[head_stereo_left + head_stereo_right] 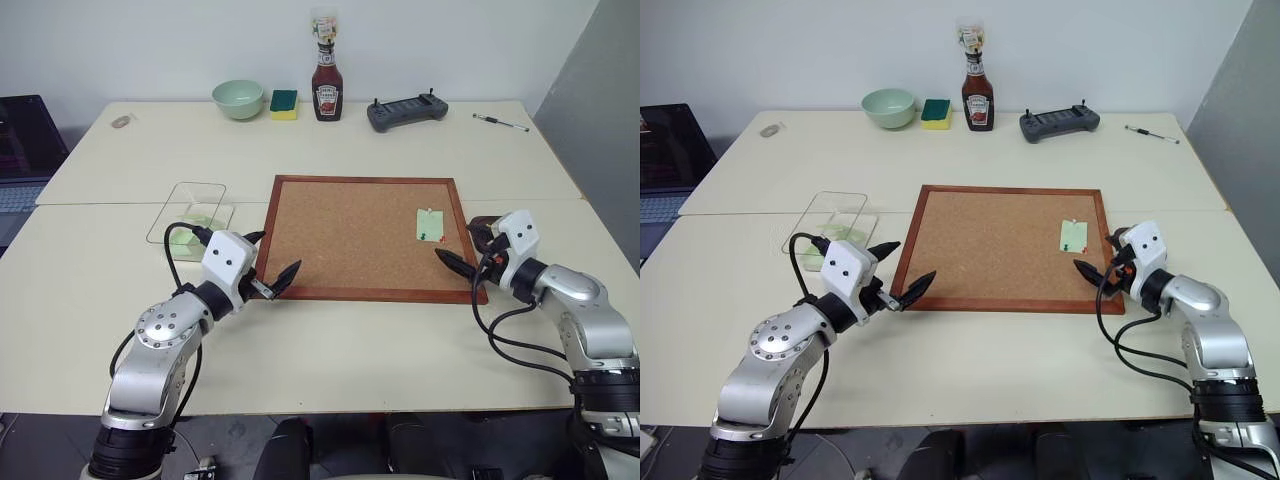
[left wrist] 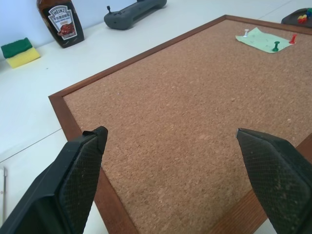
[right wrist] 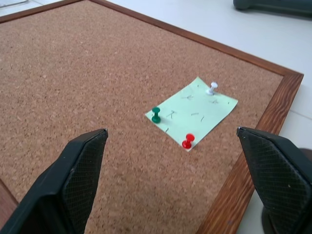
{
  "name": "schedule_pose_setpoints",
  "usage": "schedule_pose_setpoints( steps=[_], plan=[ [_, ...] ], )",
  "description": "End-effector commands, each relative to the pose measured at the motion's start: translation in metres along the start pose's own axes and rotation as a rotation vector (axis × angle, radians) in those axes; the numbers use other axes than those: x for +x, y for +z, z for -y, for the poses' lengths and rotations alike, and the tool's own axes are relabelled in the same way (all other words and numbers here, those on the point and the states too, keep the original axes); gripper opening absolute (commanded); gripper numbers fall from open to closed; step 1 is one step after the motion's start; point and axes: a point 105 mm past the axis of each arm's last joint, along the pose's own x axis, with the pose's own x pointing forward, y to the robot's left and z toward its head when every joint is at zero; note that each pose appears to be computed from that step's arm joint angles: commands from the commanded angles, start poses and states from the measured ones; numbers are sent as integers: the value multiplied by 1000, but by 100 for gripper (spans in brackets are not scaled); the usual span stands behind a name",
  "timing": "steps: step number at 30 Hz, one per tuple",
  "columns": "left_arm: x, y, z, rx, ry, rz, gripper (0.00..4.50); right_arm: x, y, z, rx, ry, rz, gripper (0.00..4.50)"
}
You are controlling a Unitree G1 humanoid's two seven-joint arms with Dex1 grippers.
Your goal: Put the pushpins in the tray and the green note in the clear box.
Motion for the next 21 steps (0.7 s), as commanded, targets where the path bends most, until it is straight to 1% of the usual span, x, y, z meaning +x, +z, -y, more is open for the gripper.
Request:
schedule_pose_setpoints(
  steps=[1, 12, 19, 21],
  plan=[
    [-1, 16, 1, 20, -19, 57, 447, -3, 15, 3, -36, -1, 44, 450],
    [1, 21, -8, 14, 8, 72, 447, -1, 12, 0, -36, 20, 47, 450],
    [1, 25, -4, 13, -73, 110, 447, -2, 14, -3, -33, 27, 58, 450],
    [1, 27, -4, 4, -85, 124, 412, -2, 15, -4, -34, 30, 61, 450]
  ],
)
